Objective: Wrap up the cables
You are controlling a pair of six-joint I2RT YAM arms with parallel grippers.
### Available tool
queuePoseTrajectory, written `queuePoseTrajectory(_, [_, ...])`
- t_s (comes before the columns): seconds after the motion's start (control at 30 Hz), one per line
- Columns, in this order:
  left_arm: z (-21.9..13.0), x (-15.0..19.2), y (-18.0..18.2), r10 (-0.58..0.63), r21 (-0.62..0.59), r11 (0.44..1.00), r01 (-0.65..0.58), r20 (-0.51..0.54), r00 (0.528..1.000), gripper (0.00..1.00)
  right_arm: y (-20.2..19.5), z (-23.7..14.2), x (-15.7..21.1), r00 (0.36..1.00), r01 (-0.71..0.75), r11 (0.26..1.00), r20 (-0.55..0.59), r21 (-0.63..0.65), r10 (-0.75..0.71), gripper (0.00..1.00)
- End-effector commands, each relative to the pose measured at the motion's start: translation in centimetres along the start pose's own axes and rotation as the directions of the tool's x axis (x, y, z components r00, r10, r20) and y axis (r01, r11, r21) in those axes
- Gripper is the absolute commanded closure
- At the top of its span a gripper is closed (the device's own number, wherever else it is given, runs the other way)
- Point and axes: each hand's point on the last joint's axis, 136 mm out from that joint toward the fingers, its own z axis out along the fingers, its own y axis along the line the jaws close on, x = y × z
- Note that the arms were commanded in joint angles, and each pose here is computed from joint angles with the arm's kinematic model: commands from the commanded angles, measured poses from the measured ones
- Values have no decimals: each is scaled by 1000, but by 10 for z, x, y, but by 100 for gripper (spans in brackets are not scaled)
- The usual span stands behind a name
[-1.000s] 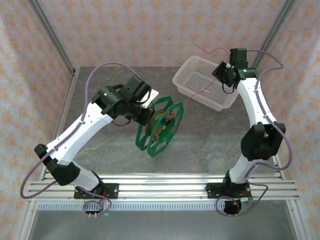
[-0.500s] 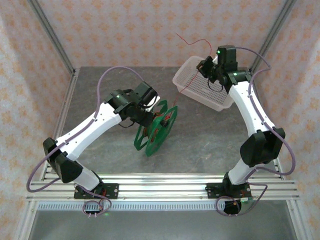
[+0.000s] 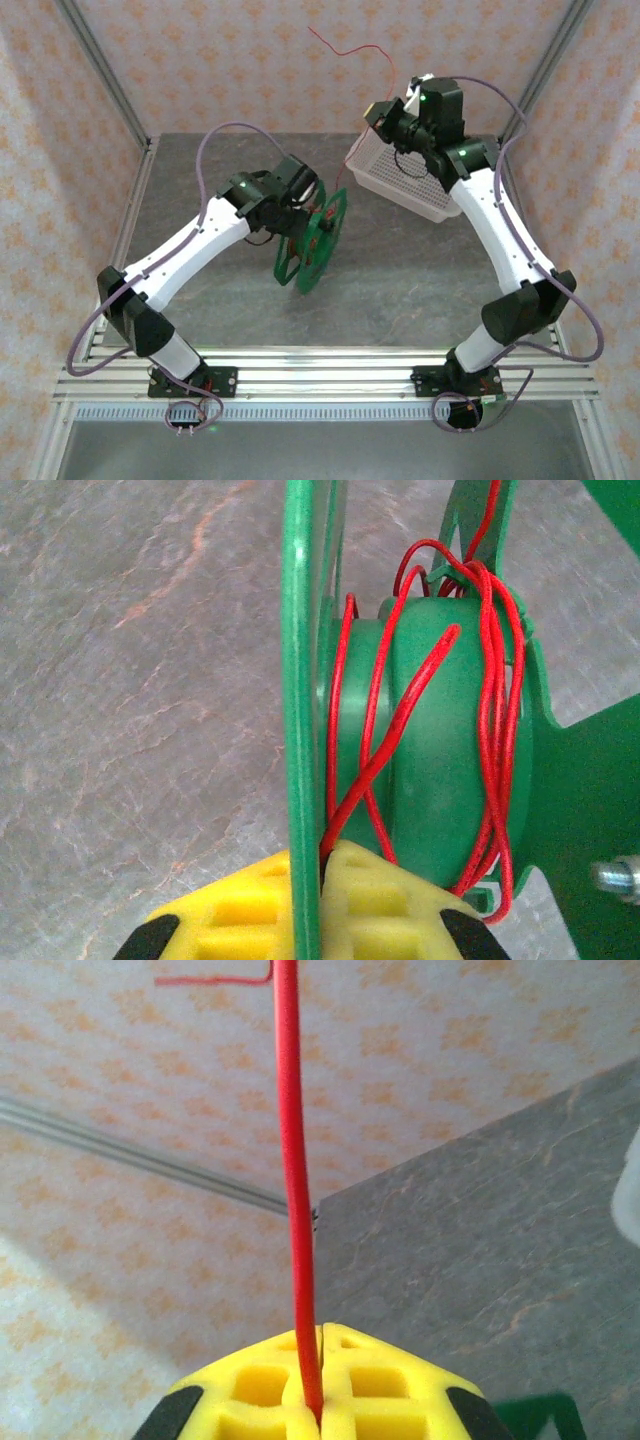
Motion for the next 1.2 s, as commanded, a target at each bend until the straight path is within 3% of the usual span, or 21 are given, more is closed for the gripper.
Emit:
queuePoseTrajectory(0.0, [13,5,33,-197,-87,977,193,-44,979,100,46,-24,4,998,8,988,56,-154,1,100])
queuePoseTrajectory(0.17, [8,-16,39,-347,-57,936,349,35,937,100,60,-24,38,999,-27,979,13,-200,30,100])
queuePoseTrajectory(0.47, [6,-26,54,-426,-125,892,435,92,900,100,90,-18,102,998,-38,967,-65,-251,22,100])
queuePoseTrajectory(0.93, [0,-34,66,-522,-118,832,543,167,836,100,63,-12,169,984,-120,975,-151,-187,93,100])
queuePoseTrajectory(1.17, [-1,-37,77,-578,-112,789,604,196,792,100,50,-10,225,963,-176,971,-230,-159,137,100])
